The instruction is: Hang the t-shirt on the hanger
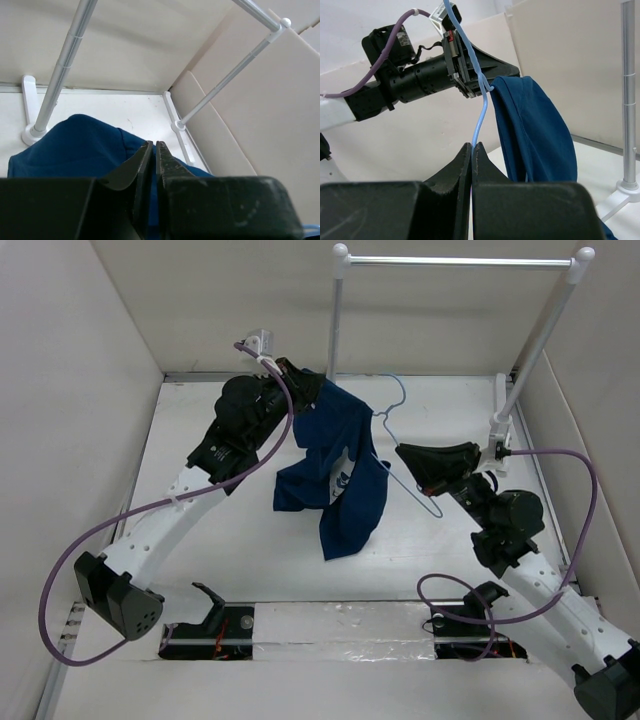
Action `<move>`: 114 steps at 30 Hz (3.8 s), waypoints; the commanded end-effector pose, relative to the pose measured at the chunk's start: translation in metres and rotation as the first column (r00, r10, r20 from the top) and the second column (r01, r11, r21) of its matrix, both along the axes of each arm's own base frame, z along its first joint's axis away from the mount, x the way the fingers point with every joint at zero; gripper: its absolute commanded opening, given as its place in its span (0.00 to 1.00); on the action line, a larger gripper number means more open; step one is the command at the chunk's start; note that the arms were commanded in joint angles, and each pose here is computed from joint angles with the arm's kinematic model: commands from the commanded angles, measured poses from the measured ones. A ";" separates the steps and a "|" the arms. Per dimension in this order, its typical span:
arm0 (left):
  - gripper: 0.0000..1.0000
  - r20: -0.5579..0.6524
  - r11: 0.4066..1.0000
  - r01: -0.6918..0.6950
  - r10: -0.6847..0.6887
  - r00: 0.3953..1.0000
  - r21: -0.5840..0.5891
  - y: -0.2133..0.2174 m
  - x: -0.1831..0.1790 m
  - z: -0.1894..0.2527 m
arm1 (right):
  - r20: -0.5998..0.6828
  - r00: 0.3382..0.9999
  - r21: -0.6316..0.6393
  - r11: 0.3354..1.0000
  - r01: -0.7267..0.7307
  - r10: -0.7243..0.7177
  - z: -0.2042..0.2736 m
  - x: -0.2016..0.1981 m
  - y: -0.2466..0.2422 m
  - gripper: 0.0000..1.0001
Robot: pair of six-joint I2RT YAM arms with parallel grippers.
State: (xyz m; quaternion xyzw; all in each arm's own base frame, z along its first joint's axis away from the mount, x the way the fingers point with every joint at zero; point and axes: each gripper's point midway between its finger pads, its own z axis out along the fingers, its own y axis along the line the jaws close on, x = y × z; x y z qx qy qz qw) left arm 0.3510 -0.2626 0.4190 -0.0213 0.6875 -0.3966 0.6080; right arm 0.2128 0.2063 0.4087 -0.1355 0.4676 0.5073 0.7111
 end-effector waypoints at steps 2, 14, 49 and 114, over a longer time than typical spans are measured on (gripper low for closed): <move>0.09 0.058 0.999 -0.011 0.013 0.998 -0.039 0.007 -0.007 0.025 | 0.115 0.993 0.048 0.999 0.003 -0.008 0.031 -0.018 -0.008 0.00; 0.35 0.051 0.993 -0.112 0.114 0.992 -0.044 0.027 -0.004 0.015 | 0.119 0.993 0.049 0.999 -0.004 -0.002 0.037 -0.023 -0.009 0.00; 0.27 0.035 0.995 0.026 -0.023 0.999 -0.094 -0.002 -0.009 -0.005 | 0.104 0.994 0.047 0.999 0.021 -0.026 0.035 -0.016 -0.008 0.00; 0.47 0.199 0.962 -0.074 0.021 0.980 0.265 -0.028 -0.058 -0.026 | 0.054 0.997 0.006 0.998 0.063 -0.064 0.028 0.008 0.003 0.00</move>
